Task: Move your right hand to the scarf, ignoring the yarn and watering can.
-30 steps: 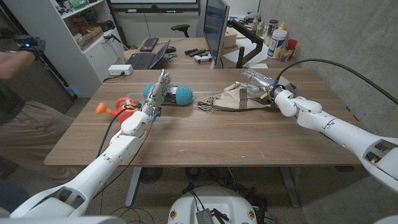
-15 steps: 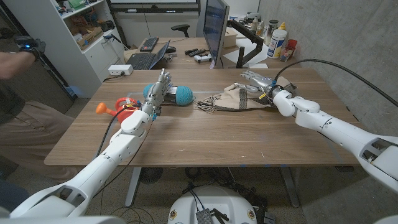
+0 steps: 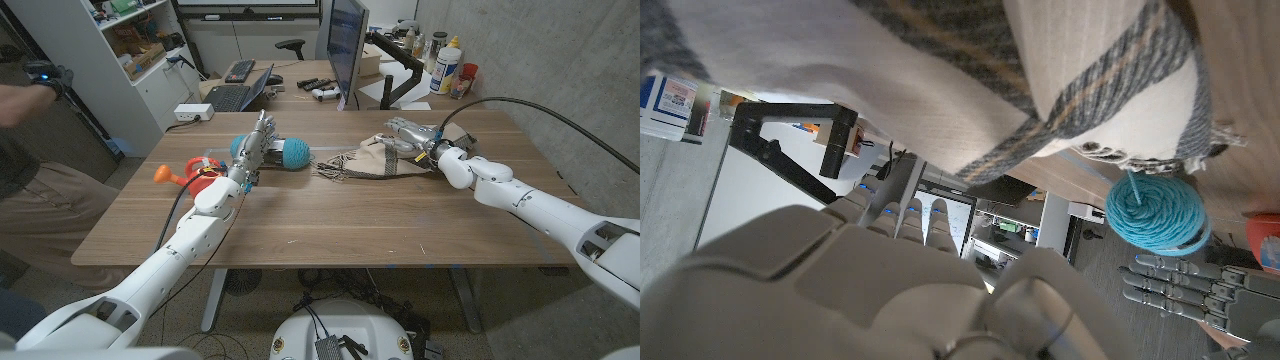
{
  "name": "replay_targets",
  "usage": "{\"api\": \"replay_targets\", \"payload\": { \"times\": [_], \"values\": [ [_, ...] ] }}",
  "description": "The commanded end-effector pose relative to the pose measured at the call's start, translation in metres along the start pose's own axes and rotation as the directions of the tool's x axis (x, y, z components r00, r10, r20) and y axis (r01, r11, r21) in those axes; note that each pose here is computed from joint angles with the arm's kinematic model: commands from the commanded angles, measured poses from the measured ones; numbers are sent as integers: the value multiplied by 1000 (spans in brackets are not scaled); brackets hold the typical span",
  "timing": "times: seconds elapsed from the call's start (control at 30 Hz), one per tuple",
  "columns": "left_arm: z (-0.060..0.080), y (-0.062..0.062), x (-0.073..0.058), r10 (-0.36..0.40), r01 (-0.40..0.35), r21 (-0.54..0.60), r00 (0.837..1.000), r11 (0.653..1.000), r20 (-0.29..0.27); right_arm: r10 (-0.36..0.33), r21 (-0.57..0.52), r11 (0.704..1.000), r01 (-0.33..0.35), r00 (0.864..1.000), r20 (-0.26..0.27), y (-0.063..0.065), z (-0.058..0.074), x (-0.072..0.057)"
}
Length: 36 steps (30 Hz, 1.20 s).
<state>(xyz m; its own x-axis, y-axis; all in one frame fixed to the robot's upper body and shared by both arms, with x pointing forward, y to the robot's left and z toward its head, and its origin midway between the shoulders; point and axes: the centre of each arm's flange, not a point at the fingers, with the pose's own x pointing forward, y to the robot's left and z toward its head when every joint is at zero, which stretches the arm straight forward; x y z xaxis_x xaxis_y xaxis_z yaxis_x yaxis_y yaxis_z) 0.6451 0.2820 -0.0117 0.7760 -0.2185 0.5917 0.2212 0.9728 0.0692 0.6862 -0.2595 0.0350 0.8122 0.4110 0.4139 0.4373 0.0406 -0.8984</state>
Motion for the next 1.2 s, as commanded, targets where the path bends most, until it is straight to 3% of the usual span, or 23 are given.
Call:
{"api": "replay_targets", "payload": {
  "times": [0.03,1.2],
  "values": [
    [0,4,-2,4,-4,0,1000,1000,2,16,7,1000,-16,1000,7,7,3,1],
    [1,6,-5,16,-16,1,1000,1000,11,43,18,999,-44,999,3,18,4,4]
  ]
}}
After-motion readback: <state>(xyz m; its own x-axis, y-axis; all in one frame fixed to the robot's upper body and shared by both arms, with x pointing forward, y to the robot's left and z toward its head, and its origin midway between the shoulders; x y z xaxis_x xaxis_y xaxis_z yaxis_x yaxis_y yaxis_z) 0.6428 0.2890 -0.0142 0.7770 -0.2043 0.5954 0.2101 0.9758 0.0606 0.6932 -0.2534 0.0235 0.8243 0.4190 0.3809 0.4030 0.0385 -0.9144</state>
